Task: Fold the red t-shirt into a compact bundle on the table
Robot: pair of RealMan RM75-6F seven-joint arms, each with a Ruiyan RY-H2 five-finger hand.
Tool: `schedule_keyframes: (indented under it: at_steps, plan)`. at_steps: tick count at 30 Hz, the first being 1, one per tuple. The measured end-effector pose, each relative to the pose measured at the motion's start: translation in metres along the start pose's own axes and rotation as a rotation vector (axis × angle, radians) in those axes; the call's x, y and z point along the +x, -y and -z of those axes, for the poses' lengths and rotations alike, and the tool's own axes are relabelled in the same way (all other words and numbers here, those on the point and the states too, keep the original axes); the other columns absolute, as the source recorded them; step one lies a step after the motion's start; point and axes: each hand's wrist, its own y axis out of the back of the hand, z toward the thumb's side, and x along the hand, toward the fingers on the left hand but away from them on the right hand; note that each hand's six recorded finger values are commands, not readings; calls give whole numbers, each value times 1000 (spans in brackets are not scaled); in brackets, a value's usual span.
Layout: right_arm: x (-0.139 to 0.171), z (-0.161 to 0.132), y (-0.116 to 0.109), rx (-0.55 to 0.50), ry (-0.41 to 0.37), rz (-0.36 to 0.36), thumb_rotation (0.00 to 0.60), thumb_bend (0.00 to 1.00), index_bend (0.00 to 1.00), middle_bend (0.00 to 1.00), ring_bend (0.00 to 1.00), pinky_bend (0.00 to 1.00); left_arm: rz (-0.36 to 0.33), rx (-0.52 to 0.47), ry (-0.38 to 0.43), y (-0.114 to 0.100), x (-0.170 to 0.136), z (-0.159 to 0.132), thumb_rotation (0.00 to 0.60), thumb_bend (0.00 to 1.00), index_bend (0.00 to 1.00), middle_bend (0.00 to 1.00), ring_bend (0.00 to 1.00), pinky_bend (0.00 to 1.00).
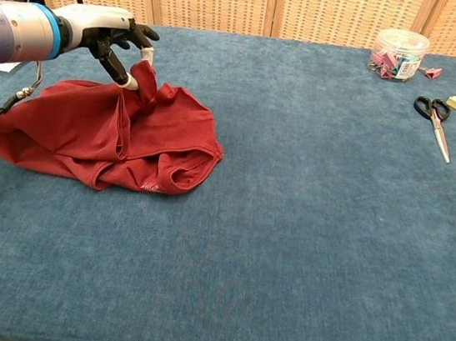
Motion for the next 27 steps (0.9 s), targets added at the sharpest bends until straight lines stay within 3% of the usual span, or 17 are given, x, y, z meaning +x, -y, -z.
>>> schedule_keyframes:
  at_steps: [15,16,18,20,22,23,27]
  plan:
    - [0,0,-1,-6,3,0,600,28,0,0,0,0,-36,16,19,25,19,-19,600,479,746,0,0,0]
    - [0,0,-1,-7,3,1,600,28,0,0,0,0,-33,16,18,26,20,-20,600,465,716,0,0,0]
    - [0,1,-2,-8,4,1,600,28,0,0,0,0,-25,18,14,29,21,-20,600,412,560,0,0,0]
    - [0,1,-2,-9,4,1,600,28,0,0,0,0,-19,25,9,33,22,-20,600,302,239,0,0,0]
    - [0,1,-2,-11,3,1,600,28,0,0,0,0,-19,30,8,35,23,-21,600,213,52,0,0,0]
    - [0,1,-2,-12,3,0,600,28,0,0,0,0,-22,27,9,35,22,-21,600,169,9,0,0,0]
    - [1,1,-4,-14,1,4,600,28,0,0,0,0,-45,-7,27,31,20,-25,600,99,0,0,0,0]
